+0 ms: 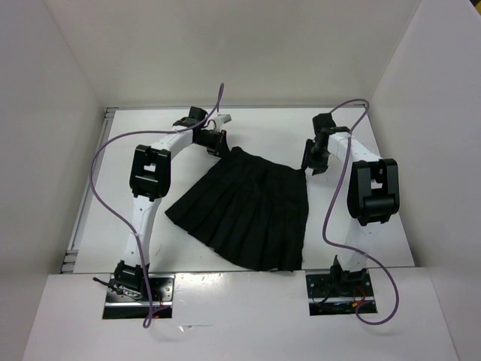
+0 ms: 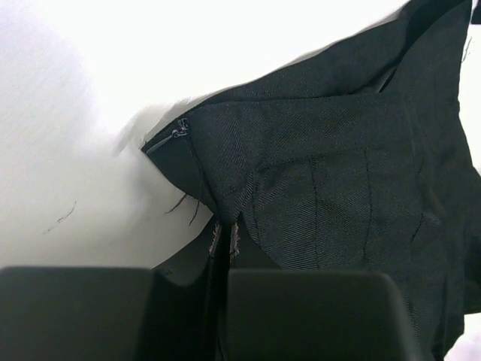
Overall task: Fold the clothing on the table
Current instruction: Flatten the skirt out
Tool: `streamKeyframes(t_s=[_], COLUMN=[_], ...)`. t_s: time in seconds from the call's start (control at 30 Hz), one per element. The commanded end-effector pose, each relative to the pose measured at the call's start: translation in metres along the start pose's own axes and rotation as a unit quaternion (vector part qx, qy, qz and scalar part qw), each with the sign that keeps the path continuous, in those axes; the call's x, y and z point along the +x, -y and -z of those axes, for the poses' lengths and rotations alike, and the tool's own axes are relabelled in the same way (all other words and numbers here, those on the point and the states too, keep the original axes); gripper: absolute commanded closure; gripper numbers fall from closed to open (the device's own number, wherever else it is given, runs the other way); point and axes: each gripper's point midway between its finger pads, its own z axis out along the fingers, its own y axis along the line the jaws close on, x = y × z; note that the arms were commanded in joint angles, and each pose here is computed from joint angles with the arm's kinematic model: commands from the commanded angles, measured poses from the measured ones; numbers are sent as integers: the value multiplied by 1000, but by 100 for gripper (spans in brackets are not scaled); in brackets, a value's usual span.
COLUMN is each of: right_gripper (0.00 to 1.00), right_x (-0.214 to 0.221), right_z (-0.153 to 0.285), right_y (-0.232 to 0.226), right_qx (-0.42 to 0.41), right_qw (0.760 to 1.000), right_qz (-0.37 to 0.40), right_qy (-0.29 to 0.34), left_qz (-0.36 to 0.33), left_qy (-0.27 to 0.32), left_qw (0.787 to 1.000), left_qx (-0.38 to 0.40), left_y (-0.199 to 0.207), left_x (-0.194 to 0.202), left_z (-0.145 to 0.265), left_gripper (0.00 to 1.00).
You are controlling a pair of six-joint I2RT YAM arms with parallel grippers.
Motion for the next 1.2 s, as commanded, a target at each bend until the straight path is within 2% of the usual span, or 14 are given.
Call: streamKeyframes(t_s=[0.0,0.2,0.33,0.43,0.53,0.63,0.7,0.73,0.77,0.8,0.87,1.0,1.07,1.17], right_gripper=[53,59,100,100,100,100,94,77,52,36,25,23,23,33], right_x=[-6,2,-3,-23,-34,-39,-49,-53,-59,-57,-75,-85,-77,-61], right_z=[-10,-30,-35,-19,-18,-32,-36,-37,-35,-34,-6,16,1,-21], right_y=[-9,-19,-29,-2,35,52,45,41,31,23,3,-6,-10,-25], right_qx=[-25,-35,-49,-17,2,0,-5,-15,-27,-38,-66,-81,-95,-140], right_qw=[999,999,998,999,998,997,997,997,997,997,994,990,992,989], right_qz=[16,29,39,16,-45,-76,-75,-74,-69,-63,-41,-15,-8,-1], right_qy=[15,-3,0,34,36,22,31,31,32,29,80,112,82,41], left_qz=[-14,-6,17,45,125,163,173,177,177,171,171,168,167,167], left_qy=[8,5,17,65,124,120,113,109,106,110,112,109,106,106], left_qw=[1000,1000,1000,997,984,975,973,973,975,976,977,978,979,979], left_qx=[10,5,-1,14,-41,-95,-105,-98,-81,-74,-61,-56,-57,-57], left_y=[5,2,-5,5,-26,-52,-58,-59,-55,-53,-46,-44,-46,-48], left_x=[-7,-1,-7,-35,-37,-24,-19,-15,-12,-15,-17,-15,-14,-15], left_z=[1,-1,7,40,86,99,96,93,90,90,91,91,90,89], left_gripper=[100,100,100,100,100,100,100,100,100,100,100,100,100,100])
